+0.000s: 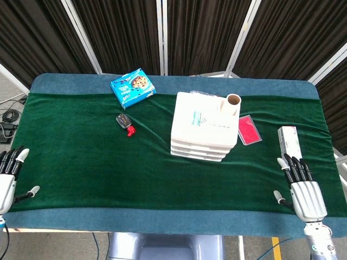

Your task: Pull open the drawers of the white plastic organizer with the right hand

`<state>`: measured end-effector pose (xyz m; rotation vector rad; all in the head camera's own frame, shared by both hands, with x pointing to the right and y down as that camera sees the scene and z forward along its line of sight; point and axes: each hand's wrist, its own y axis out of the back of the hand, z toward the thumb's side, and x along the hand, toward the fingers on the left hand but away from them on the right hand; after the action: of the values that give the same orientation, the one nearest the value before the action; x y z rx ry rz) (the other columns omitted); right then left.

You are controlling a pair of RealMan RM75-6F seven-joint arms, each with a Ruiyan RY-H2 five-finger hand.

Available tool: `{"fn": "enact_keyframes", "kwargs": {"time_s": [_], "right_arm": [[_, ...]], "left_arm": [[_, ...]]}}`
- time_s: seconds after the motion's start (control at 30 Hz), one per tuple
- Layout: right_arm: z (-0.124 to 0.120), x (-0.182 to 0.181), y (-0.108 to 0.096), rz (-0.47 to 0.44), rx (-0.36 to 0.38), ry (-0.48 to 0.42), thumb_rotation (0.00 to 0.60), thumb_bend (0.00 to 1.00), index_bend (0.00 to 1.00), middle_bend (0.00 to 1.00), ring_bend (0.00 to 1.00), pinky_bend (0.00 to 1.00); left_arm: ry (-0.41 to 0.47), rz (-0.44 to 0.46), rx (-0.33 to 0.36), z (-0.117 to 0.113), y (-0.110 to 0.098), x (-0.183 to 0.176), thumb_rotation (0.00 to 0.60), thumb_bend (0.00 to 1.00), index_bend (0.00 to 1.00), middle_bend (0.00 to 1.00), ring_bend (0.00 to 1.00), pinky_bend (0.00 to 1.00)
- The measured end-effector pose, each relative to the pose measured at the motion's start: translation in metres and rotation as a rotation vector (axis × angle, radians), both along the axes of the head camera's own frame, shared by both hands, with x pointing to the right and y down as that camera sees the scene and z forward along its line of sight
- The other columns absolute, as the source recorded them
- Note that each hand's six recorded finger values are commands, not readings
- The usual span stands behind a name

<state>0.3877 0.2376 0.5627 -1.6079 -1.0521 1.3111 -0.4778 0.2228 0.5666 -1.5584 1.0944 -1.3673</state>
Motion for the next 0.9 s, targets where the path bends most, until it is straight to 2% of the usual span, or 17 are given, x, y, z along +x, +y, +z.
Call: {"fn": "enact_keyframes", "kwargs": {"time_s": [0.63,0.9], "right_arm": [[0.0026,-0.0020,0.0005,0.001,-0.026,-0.023,0.600,0.16,0.01,0.00,0.00,0.00],[0.0033,-0.0085,0.0040,-0.016,-0.053,-0.067,0.600,0.16,0.01,0.00,0.00,0.00]], "left_arm": [[0.004,0.001,0.007,-0.0022,-0.0005,0.0005,0.600,0.08,0.00,0.00,0.00,0.00],[0.001,0.002,0.010,-0.0036,0.0008,0.0013,0.600,0.08,0.00,0.00,0.00,0.00]]}}
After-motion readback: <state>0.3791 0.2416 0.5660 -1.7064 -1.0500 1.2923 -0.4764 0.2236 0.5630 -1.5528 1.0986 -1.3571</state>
